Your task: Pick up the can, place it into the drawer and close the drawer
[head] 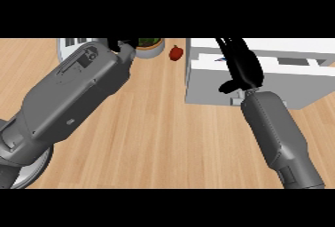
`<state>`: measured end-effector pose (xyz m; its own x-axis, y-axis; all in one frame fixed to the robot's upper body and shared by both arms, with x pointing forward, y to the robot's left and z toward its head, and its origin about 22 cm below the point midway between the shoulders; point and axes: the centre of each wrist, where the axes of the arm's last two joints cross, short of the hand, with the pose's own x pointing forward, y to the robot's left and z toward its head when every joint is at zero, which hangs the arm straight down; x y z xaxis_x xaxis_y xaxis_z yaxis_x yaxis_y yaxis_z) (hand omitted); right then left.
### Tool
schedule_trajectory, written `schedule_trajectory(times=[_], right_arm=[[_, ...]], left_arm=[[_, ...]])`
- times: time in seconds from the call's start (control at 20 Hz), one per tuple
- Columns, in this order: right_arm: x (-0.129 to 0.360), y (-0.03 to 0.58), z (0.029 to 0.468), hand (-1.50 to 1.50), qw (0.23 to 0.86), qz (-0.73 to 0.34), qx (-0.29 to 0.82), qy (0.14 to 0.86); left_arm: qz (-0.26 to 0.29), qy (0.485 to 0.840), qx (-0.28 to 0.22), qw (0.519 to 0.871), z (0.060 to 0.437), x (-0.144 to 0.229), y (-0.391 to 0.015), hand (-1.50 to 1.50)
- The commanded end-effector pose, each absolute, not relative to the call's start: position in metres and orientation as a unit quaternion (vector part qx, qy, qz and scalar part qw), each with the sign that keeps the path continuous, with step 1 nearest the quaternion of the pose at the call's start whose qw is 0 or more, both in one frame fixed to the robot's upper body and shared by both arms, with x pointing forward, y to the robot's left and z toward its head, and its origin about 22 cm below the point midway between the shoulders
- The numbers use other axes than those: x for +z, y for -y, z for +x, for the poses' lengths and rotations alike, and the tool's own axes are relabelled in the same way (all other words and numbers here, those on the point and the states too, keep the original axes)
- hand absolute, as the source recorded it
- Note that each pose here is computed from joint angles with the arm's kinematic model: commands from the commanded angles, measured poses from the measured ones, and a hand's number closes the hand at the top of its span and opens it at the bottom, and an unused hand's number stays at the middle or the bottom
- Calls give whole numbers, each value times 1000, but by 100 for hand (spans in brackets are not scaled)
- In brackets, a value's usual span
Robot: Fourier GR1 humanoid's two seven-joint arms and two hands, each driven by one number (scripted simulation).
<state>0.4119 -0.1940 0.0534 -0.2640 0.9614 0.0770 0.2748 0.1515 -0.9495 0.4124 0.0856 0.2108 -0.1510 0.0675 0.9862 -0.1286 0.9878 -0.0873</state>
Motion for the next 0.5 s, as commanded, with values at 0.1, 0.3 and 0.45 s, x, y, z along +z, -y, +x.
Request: schedule_trajectory(times=[0.1, 0.3, 0.45], right_arm=[[40, 209, 425, -150, 394, -498, 436, 638], [35, 205, 429, -150, 386, -504, 417, 651], [50, 208, 440, -150, 375, -522, 413, 645]], left_arm=[[19, 759, 76, 646, 406, 225, -104, -150], [23, 755, 78, 651, 402, 205, -105, -150], [12, 753, 73, 654, 394, 224, -101, -150]])
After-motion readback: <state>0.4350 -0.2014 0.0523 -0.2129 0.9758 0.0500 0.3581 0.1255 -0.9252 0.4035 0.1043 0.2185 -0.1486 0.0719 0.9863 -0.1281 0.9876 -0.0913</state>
